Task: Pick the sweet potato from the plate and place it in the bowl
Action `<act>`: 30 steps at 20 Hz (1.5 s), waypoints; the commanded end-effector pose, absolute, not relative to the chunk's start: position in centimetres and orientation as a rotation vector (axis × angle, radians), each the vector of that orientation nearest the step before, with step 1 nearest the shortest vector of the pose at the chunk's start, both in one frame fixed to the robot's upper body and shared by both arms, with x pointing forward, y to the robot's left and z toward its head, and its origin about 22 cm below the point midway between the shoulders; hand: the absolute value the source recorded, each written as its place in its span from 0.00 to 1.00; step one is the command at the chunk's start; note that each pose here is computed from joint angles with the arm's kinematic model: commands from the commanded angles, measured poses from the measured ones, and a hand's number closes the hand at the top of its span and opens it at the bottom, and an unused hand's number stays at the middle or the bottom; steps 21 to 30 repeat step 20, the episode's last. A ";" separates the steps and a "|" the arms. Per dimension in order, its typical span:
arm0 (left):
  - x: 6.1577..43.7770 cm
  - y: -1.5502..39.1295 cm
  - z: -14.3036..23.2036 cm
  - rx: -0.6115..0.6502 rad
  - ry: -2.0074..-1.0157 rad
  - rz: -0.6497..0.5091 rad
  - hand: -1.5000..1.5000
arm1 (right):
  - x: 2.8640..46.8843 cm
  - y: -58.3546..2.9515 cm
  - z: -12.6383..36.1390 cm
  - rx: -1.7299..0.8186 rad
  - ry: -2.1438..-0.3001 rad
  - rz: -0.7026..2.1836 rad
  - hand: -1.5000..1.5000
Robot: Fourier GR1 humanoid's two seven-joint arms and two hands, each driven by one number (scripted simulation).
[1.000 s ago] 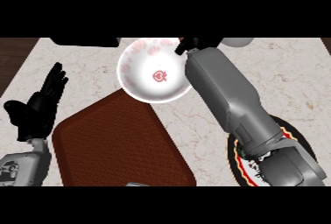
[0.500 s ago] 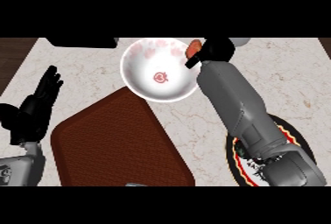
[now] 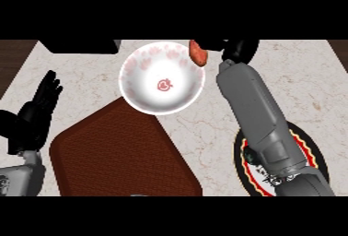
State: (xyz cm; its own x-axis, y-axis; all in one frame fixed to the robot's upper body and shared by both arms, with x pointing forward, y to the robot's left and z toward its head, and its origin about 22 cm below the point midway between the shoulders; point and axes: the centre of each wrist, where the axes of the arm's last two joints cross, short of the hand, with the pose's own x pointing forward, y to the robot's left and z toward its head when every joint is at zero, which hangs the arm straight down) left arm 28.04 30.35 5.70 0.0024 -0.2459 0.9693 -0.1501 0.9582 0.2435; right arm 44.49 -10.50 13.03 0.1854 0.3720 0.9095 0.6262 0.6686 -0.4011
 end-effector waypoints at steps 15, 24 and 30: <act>26.0 30.9 4.5 0.337 -1.547 -0.047 0.50 | 27.1 -21.1 9.3 -0.572 -1.574 -0.389 0.00; 28.2 30.6 4.0 0.317 -1.566 -0.063 0.50 | 24.0 -23.2 9.0 -0.565 -1.643 -0.410 0.00; 28.2 30.6 4.0 0.317 -1.566 -0.063 0.50 | 24.0 -23.2 9.0 -0.565 -1.643 -0.410 0.00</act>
